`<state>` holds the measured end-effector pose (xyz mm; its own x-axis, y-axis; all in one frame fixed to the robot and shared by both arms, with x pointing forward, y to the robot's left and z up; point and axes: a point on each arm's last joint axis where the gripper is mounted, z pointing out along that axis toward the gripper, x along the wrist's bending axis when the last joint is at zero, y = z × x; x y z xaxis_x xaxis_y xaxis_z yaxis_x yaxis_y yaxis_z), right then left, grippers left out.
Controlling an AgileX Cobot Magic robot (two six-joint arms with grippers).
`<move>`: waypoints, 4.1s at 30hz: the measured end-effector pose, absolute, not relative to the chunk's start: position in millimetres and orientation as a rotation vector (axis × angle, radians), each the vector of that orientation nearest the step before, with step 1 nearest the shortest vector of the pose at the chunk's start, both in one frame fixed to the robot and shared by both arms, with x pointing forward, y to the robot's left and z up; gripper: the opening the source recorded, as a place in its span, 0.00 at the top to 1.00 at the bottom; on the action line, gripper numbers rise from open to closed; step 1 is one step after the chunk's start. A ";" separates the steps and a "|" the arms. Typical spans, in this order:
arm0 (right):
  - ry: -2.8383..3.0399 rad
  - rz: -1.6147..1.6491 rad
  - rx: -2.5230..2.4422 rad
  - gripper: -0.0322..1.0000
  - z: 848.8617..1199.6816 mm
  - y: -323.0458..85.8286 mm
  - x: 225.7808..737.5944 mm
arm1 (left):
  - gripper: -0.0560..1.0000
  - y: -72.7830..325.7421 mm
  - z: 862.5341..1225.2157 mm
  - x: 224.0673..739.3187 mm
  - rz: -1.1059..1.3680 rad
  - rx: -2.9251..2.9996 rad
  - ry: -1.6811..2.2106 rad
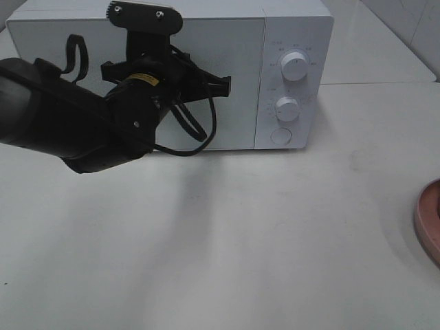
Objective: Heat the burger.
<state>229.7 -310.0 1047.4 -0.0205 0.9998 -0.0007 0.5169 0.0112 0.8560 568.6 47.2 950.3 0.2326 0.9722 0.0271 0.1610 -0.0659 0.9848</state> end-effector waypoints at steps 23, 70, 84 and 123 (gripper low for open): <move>1.617 0.912 1.583 0.24 1047.4 -309.9 229.7 | 0.91 41.6 955.4 527.3 0.815 1.640 1.215; 1.618 0.912 1.581 0.24 1047.5 -309.9 229.7 | 0.03 255.8 1039.5 470.3 0.384 1.909 1.629; 1.618 0.912 1.581 0.24 1047.5 -309.9 229.7 | 0.03 304.9 1098.7 373.2 0.669 1.719 1.829; 1.621 0.909 1.576 0.24 1047.5 -309.9 229.7 | 0.03 300.7 1054.0 234.1 0.999 1.509 1.572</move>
